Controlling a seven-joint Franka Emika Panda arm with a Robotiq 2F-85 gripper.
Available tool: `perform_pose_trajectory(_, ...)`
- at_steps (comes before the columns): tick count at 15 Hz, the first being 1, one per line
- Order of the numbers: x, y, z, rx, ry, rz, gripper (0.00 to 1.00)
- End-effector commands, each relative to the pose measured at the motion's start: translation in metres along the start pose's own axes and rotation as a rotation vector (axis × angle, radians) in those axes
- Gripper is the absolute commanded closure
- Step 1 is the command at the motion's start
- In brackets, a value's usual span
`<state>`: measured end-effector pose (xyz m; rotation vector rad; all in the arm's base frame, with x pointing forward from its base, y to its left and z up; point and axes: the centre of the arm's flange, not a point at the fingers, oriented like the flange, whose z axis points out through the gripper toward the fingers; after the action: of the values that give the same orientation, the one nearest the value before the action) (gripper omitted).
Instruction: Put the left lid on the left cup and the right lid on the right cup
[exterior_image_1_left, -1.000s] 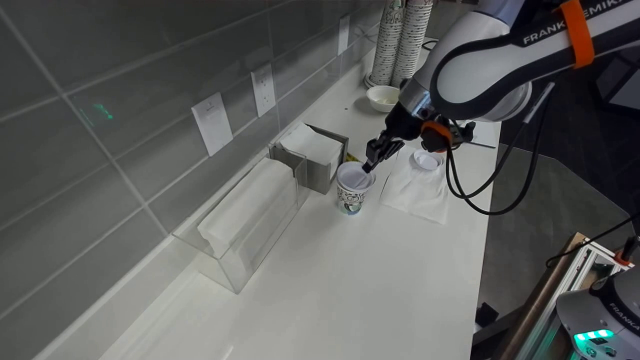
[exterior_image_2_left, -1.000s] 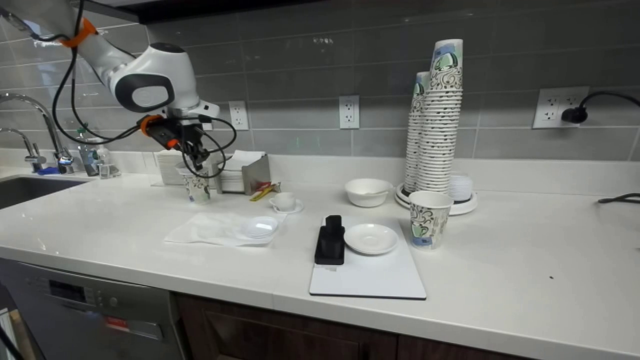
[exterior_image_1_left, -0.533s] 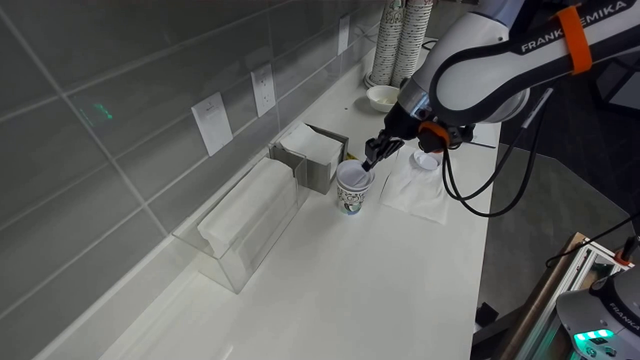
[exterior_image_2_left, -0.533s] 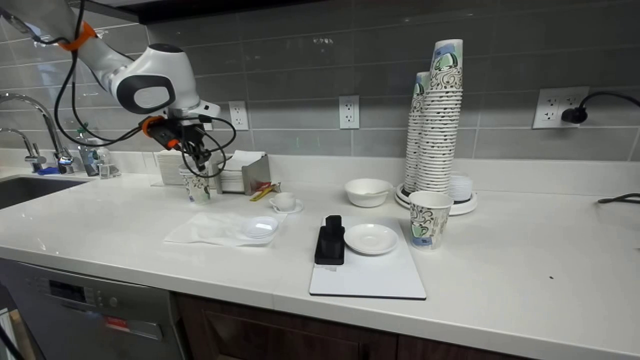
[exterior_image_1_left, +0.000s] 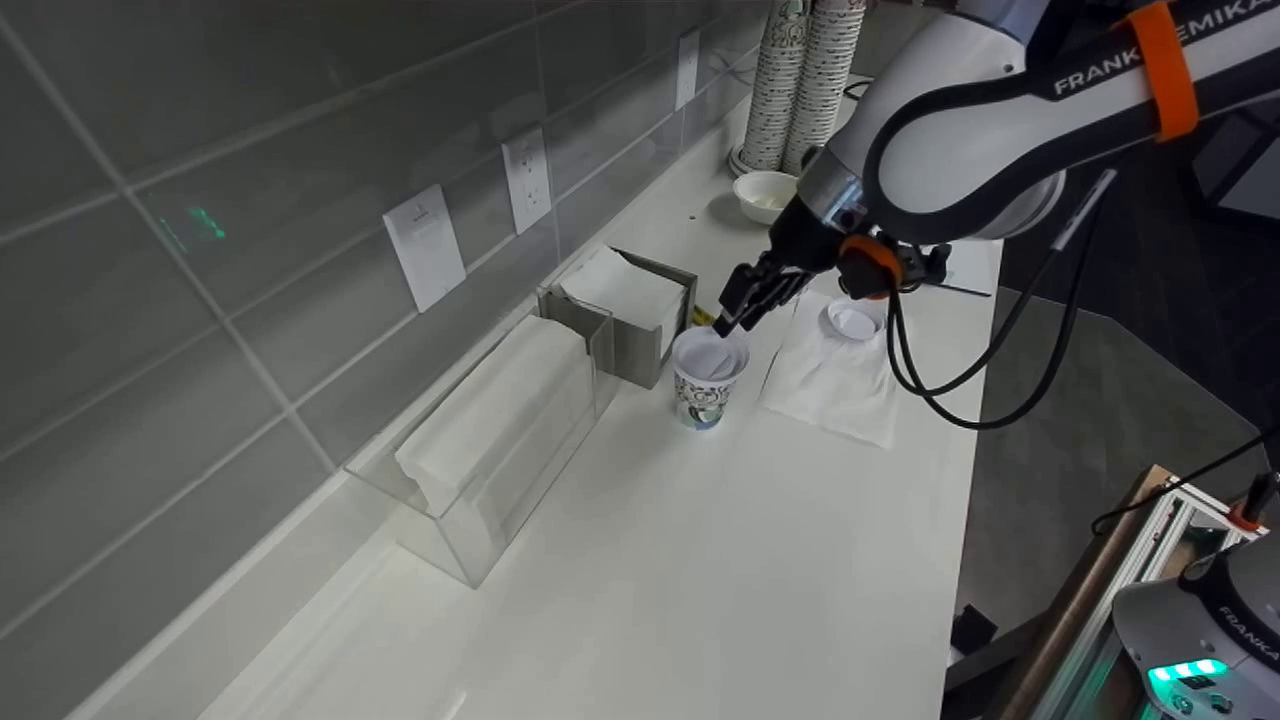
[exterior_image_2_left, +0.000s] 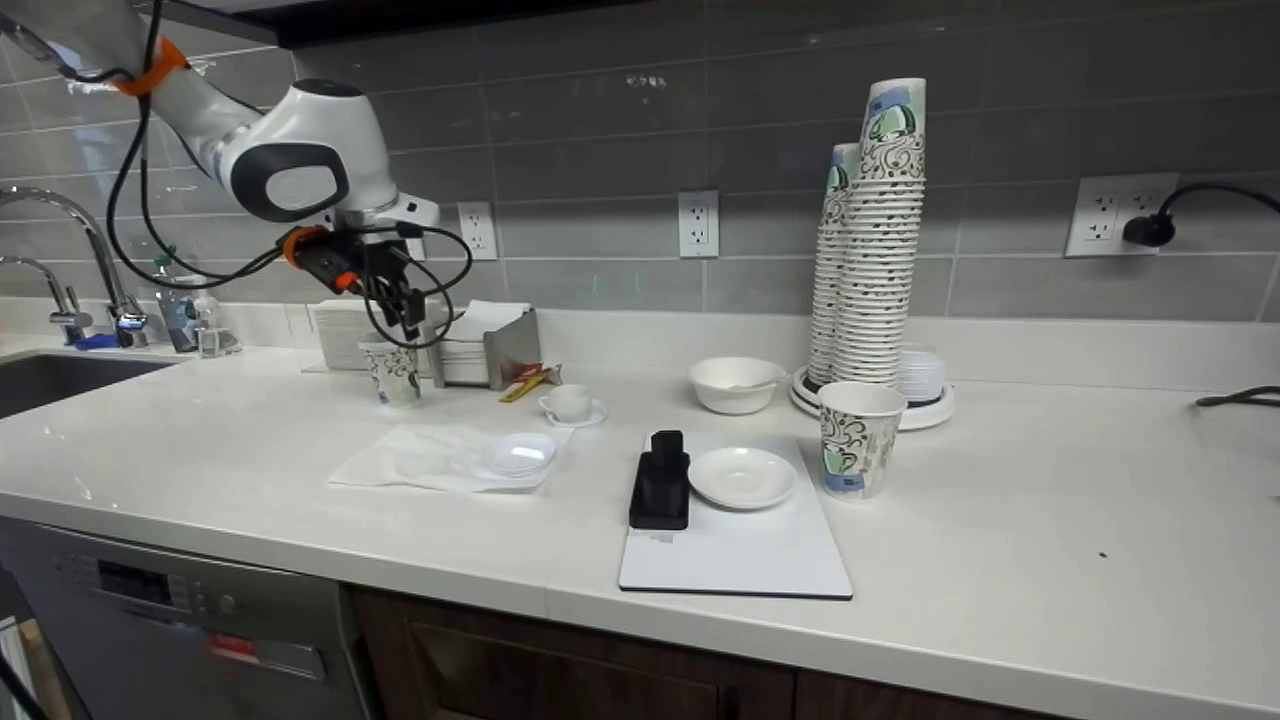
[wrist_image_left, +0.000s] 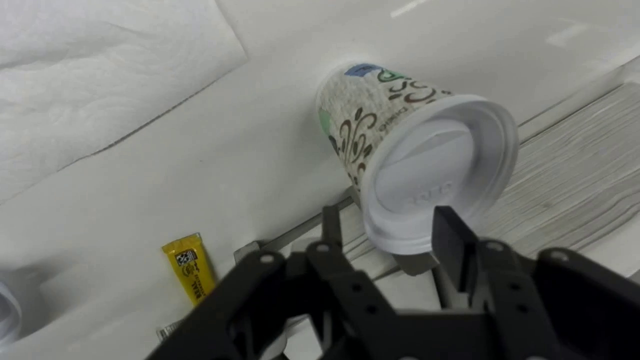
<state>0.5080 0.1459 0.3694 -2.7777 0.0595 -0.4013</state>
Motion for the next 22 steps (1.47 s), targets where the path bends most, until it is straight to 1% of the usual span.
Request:
perform_pose_trajectory(1,-0.004,0.018,-0.044,-0.015,0.010,-0.079,0.17)
perform_pose_trajectory(2,-0.006,0.030,-0.054,-0.002,0.007,-0.103,0.11)
perform_pose_trajectory(3,-0.008,0.045,-0.064,-0.016,0.007,-0.121,0.03)
perform_pose_trajectory(4,-0.011,0.064,-0.073,-0.041,0.006,-0.138,0.01)
perform_pose_trajectory(6,-0.017,0.105,-0.084,-0.073,0.013,-0.170,0.00)
perform_pose_trajectory(8,-0.026,0.151,-0.087,-0.090,0.013,-0.173,0.00)
perform_pose_trajectory(10,-0.037,0.188,-0.087,-0.117,-0.001,-0.176,0.00)
perform_pose_trajectory(13,-0.052,0.232,-0.084,-0.168,-0.023,-0.200,0.00)
perform_pose_trajectory(15,-0.058,0.253,-0.081,-0.188,-0.033,-0.207,0.00)
perform_pose_trajectory(18,-0.063,0.273,-0.071,-0.214,-0.045,-0.200,0.00)
perform_pose_trajectory(22,-0.061,0.288,-0.049,-0.230,-0.024,-0.132,0.00)
